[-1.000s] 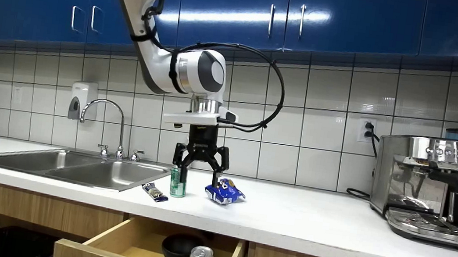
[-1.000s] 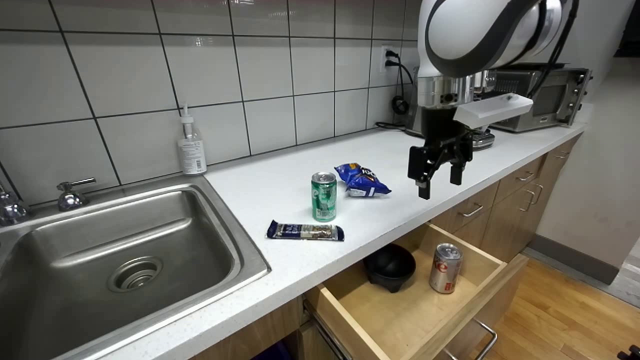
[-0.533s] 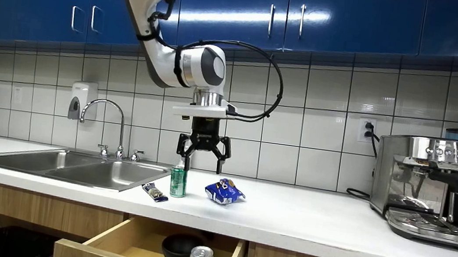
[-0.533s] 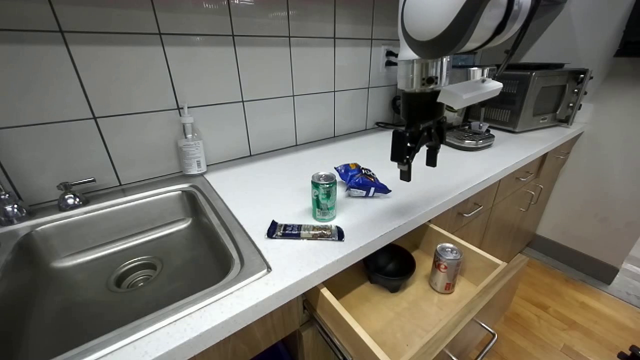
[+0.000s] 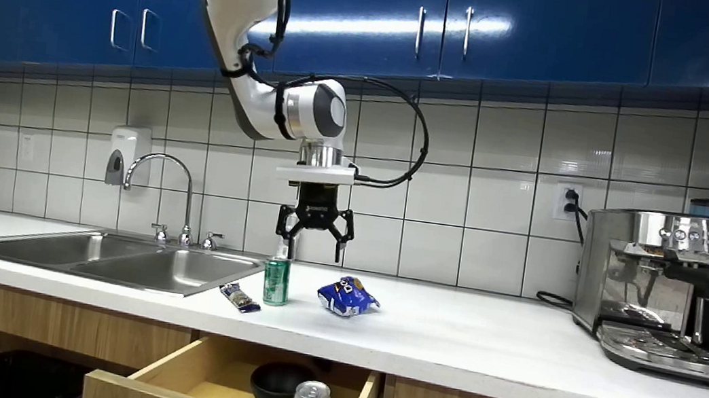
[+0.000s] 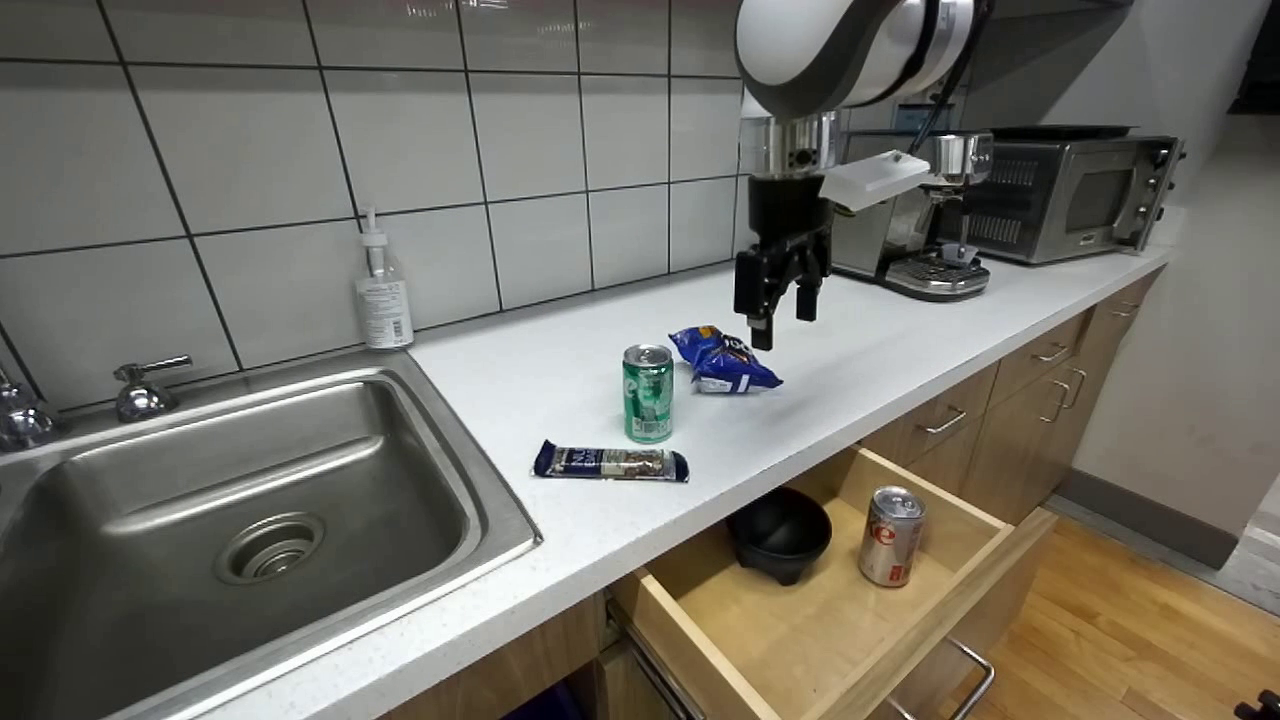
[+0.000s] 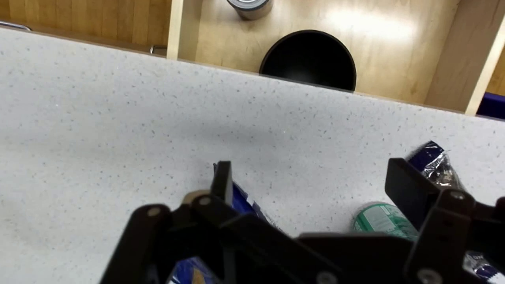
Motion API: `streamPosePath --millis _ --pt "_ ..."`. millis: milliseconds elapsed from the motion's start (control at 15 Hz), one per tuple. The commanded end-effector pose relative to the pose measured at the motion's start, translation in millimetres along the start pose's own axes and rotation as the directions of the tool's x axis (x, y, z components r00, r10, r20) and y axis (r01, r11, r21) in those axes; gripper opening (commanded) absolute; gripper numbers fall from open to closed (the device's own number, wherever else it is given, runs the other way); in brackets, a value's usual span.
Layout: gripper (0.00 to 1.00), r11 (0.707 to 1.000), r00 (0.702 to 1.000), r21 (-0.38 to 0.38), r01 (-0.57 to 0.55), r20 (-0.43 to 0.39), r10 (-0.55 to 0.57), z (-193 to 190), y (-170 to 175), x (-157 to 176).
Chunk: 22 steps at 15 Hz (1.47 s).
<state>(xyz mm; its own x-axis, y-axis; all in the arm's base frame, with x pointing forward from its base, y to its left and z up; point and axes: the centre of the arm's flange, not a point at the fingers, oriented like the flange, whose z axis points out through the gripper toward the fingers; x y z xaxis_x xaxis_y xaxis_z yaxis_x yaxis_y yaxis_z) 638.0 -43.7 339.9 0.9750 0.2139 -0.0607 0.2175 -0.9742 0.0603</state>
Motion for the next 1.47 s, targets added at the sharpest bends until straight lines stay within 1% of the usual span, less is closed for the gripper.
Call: streamPosePath --millis 0,533,800,1133,1400 --pt "1.0 1.0 1.0 0.001 0.004 0.002 -0.004 0.5 -1.4 3.9" --pt "1.0 1.0 1.0 0.002 0.009 0.005 -0.009 0.6 -1.7 9.6" --pt "1.0 0.997 0.996 0.0 0.083 -0.024 -0.083 -6.8 -19.3 21.8" --pt "1.0 0.984 0.983 0.003 0.179 -0.042 -0.178 -11.0 -48.6 41.2" --pt "1.0 0.975 0.974 -0.001 0.222 -0.055 -0.222 -9.3 -60.3 56.5"
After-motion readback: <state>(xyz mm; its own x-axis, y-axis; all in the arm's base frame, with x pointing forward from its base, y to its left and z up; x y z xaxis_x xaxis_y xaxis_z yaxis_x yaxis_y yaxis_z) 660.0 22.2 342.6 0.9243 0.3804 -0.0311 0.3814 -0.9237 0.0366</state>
